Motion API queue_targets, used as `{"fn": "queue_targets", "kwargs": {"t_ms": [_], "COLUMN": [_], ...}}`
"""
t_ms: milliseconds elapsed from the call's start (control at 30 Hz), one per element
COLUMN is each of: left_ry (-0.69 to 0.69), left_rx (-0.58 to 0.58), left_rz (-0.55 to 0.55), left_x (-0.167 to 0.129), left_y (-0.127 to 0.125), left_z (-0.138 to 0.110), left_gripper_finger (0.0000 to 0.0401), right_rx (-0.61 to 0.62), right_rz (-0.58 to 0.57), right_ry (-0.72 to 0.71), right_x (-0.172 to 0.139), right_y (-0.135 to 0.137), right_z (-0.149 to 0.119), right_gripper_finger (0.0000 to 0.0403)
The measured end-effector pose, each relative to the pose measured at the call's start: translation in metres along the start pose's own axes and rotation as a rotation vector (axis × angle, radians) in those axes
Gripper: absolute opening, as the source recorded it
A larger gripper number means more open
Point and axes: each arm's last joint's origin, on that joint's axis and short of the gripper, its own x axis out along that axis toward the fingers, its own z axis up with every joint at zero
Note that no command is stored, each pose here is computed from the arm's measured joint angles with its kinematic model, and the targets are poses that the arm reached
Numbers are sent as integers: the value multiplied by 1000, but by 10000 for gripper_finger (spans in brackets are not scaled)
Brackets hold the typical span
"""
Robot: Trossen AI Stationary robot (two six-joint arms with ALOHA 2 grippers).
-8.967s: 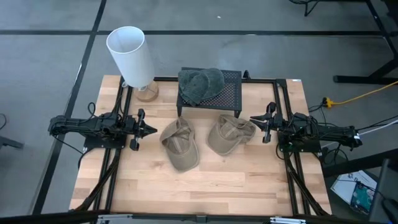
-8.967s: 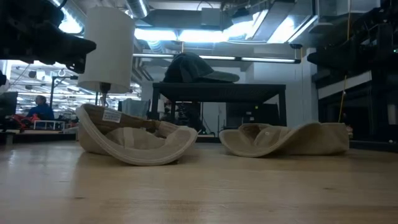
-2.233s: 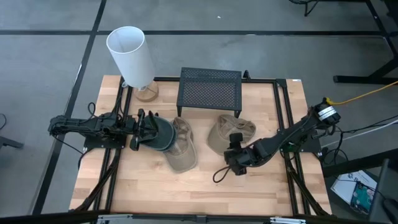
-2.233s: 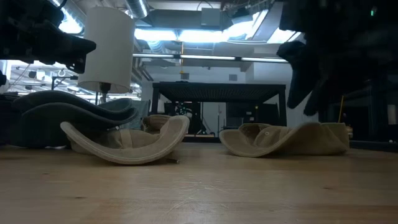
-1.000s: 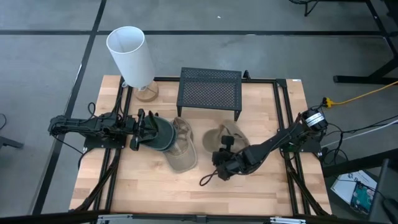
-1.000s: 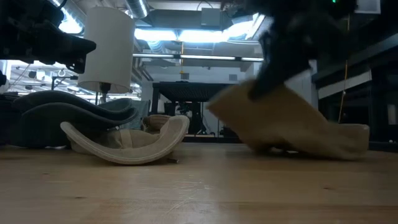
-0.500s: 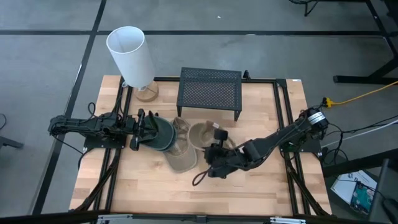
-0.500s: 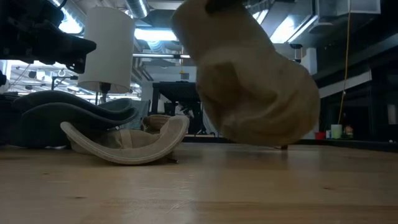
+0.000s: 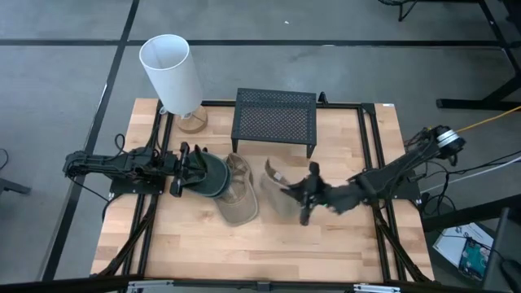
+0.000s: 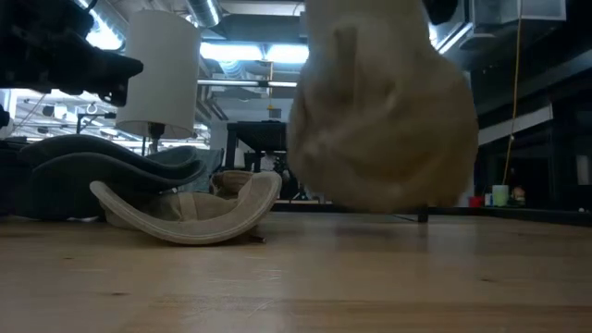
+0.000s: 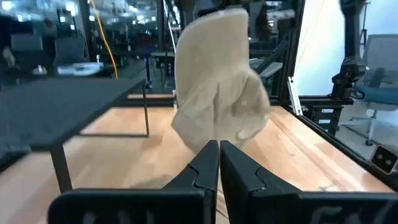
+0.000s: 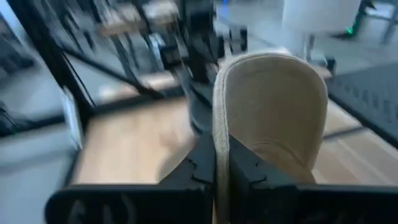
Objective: Pick & Place hat
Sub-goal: Put the right brown cap on the shelf
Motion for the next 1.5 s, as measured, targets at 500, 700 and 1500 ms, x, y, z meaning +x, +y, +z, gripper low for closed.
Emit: {"fn": "queue_targets", "kwargs": {"t_ms": [500,700,1500], "left_ry": [-68,-86,310], "left_rx": [-201,-188,408], "left_rz": [-5,35,-2], "left_x": [0,0,82], "left_y": [0,1,-26], "left_z": [7,8,49], "left_gripper_finger": [13,11,199], "right_rx": [11,10,183], "right_rz": [78,20,73], "right_ry": [-152,-191,-300], "right_x": [-13,-4,11], "right_y": [-21,-34,-59], "right_z": [-14,-6,15], "right_gripper_finger": [14,14,14]}}
